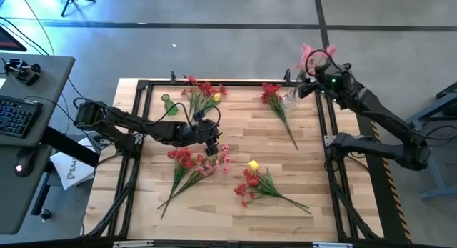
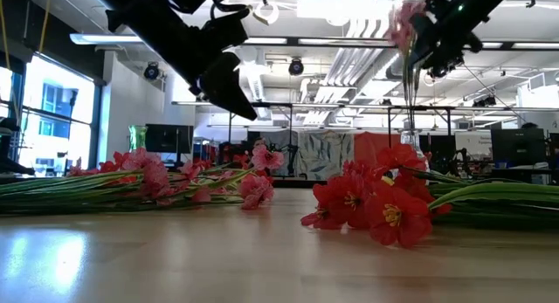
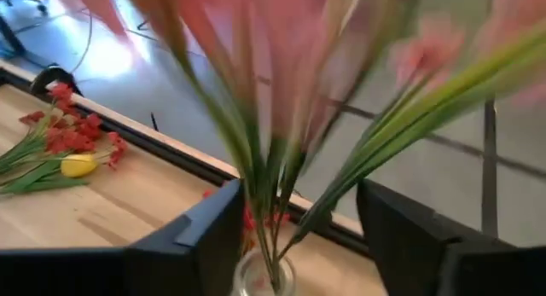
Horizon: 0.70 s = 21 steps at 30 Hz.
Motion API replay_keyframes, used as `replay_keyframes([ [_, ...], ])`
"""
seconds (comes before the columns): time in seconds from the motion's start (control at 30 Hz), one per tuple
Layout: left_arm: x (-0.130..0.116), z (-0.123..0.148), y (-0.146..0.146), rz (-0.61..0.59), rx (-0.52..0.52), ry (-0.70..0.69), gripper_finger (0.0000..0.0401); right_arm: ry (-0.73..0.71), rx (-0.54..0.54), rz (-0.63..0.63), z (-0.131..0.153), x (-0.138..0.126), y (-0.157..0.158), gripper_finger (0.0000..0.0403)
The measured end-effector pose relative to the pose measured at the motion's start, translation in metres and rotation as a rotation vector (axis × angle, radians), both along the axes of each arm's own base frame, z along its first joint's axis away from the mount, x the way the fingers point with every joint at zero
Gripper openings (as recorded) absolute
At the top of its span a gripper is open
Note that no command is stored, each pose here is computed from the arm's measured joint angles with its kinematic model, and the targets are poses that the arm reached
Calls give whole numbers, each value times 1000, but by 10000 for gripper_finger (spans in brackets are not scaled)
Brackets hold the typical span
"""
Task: Sort flowers into vase by color
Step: Put the right pink flowers into the transparent vase, then put the bottom left red flowers into the green vase
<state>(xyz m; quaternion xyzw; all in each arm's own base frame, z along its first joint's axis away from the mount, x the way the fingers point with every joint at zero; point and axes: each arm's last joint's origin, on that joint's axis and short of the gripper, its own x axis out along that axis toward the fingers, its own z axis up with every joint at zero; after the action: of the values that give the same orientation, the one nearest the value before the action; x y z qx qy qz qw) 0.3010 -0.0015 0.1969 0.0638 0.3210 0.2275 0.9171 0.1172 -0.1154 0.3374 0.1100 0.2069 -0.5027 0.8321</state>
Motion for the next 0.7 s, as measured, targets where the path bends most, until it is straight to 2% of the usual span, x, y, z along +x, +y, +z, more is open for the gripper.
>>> replay_keyframes([
  [0.13,0,0,-5,-12,-8,-3,147,3,64,-17,17,-8,9,254],
  [0.33,-4,5,-14,-35,-19,-16,147,2,163,-16,34,-16,26,251],
  [0.4,-9,13,-18,-46,-24,-26,147,7,194,37,35,-16,33,246],
  [0.53,-22,33,-24,-64,-37,-72,147,-18,232,222,35,-10,49,238],
  [0.7,-38,58,-31,-92,-57,-162,147,-14,233,401,17,4,65,230],
])
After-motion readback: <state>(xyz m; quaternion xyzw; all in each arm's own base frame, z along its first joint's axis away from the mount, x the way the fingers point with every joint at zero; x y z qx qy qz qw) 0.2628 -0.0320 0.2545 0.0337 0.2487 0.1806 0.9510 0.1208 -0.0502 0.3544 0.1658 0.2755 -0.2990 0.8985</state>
